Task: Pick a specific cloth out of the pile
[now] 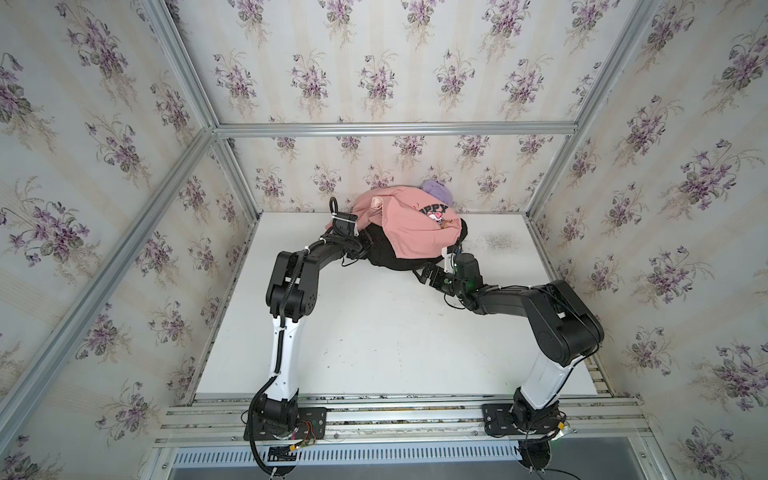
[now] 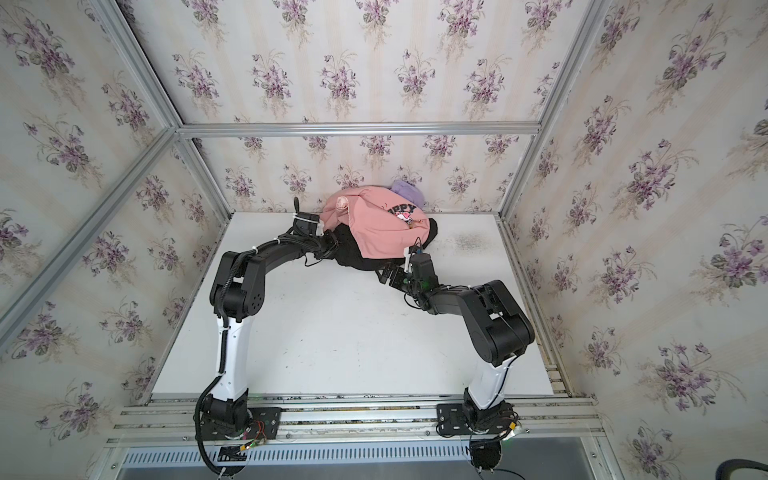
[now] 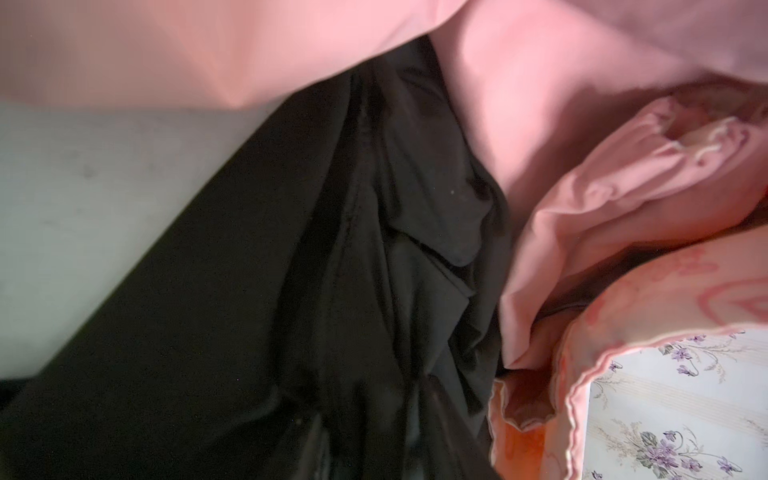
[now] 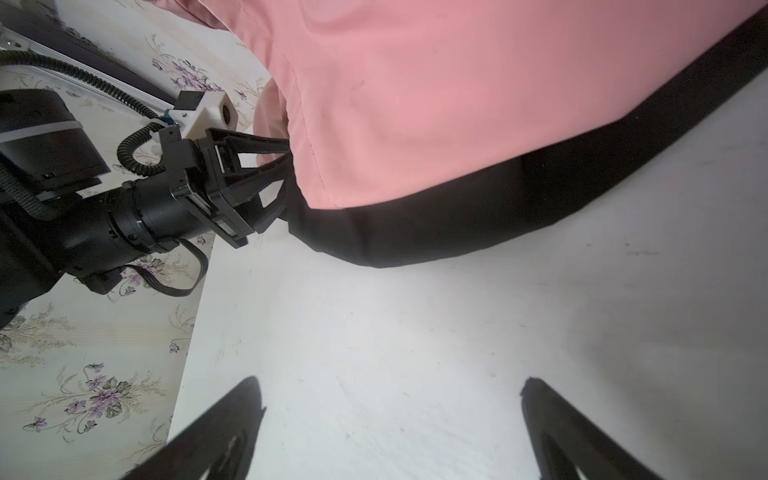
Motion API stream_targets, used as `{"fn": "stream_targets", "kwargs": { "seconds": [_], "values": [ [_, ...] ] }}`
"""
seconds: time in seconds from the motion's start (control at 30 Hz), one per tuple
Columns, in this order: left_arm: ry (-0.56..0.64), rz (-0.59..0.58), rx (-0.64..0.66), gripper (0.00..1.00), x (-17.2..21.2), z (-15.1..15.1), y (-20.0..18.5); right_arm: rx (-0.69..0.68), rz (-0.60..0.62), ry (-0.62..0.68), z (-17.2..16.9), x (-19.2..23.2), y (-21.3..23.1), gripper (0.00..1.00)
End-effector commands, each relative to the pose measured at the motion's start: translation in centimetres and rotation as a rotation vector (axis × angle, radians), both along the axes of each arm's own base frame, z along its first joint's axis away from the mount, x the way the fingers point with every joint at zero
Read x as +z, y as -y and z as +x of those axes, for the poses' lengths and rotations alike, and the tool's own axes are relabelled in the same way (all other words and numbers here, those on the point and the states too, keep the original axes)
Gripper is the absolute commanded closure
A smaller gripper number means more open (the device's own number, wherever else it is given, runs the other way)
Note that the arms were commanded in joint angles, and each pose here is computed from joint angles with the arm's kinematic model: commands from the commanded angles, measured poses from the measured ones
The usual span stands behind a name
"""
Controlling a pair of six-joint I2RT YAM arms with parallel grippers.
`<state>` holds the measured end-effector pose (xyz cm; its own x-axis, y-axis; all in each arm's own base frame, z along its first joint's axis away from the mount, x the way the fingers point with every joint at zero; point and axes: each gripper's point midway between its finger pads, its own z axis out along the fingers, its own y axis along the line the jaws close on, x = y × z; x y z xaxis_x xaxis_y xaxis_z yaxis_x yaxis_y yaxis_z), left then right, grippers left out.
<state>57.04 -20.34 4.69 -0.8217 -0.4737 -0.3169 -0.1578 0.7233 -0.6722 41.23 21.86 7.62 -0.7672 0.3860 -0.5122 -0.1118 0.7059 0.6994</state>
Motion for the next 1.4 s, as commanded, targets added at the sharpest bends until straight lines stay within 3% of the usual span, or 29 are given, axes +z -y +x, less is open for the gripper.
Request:
{"fn": "stream_targets", "kwargs": {
  "seconds": [0.0, 0.17, 0.43, 0.73, 1.37],
  "values": [
    [-0.002, -0.02, -0.004, 0.7, 0.3, 0.1, 0.3, -0.01, 0.002, 0.017, 0.3, 0.7, 0.0, 0.0],
    [-0.006, -0.023, -0.008, 0.8, 0.2, -0.1, 0.3, -0.01, 0.003, 0.018, 0.2, 0.9, 0.0, 0.0],
    [-0.005, -0.053, -0.034, 0.87, 0.8, -0.1, 1.0, -0.011, 0.002, 0.023, 0.2, 1.2, 0.1, 0.0],
    [0.01, -0.063, -0.037, 0.9, 2.0, -0.3, 1.0, -0.017, 0.0, 0.035, 0.0, 1.9, 0.3, 0.0],
    [0.098, -0.112, -0.066, 0.92, 8.6, -1.2, 2.1, -0.026, -0.005, 0.065, -0.5, 3.5, 0.7, 0.0]
  ]
}}
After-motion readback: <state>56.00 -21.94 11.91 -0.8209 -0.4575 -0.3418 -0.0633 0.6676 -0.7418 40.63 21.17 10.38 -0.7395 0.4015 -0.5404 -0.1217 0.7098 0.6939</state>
